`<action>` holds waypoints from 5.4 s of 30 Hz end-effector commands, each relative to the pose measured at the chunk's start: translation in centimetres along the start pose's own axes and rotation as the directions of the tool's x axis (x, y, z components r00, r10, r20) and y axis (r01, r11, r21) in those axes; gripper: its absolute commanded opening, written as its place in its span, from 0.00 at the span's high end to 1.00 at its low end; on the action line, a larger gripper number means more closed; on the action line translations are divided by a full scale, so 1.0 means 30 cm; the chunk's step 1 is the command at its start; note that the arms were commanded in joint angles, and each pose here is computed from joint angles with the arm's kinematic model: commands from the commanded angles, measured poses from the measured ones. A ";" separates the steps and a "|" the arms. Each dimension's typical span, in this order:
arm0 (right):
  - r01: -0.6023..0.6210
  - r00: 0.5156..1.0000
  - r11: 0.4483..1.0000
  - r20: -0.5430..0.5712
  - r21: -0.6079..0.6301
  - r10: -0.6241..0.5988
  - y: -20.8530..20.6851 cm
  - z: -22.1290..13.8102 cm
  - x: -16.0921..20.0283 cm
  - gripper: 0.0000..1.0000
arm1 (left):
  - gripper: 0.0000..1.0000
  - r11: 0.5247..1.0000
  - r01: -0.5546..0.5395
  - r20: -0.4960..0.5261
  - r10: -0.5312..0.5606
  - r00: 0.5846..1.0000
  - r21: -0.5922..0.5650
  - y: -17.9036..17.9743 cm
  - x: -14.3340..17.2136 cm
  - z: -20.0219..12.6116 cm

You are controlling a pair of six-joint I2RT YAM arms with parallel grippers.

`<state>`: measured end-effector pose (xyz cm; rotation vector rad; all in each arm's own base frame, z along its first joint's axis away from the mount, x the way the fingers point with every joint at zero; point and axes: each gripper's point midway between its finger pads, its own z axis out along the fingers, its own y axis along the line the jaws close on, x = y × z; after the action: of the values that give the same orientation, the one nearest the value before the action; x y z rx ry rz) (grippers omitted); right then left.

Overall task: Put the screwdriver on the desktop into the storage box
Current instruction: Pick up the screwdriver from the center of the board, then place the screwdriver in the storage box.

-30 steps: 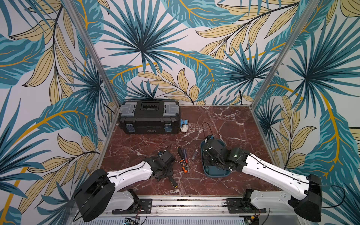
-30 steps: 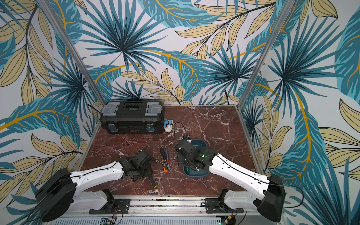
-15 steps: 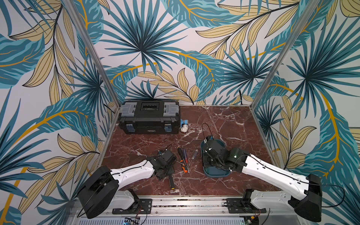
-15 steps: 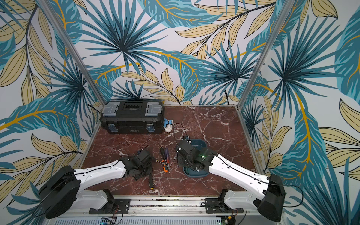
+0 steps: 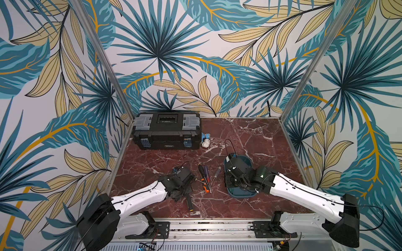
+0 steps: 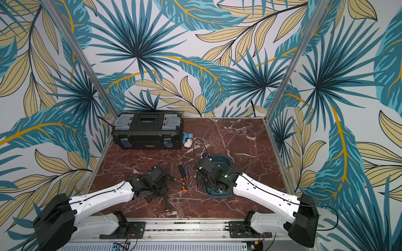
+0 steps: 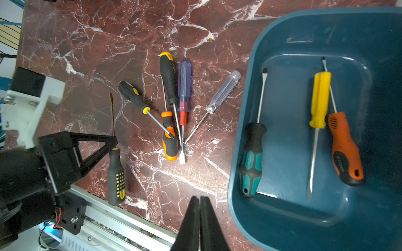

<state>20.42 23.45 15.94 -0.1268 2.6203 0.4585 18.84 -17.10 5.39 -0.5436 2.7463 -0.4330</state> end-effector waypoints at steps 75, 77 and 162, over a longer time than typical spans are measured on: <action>0.104 0.994 0.972 0.068 -0.212 -0.091 0.185 -0.138 -0.064 1.00 | 0.37 0.689 -0.316 0.240 0.208 0.948 0.652 -0.630 -0.154 -0.343; 0.105 0.994 0.969 0.057 -0.223 -0.095 0.197 -0.125 -0.052 1.00 | 0.37 0.661 -0.283 0.204 0.196 0.959 0.695 -0.661 -0.139 -0.337; -0.068 0.980 0.957 -0.158 0.283 0.116 -0.336 0.152 0.113 1.00 | 0.25 0.879 -0.253 0.143 0.212 0.967 0.405 -0.348 -0.153 -0.110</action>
<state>20.92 16.09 8.82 0.0744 2.8380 0.1735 25.35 -23.93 14.66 -0.1325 2.4326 -0.9334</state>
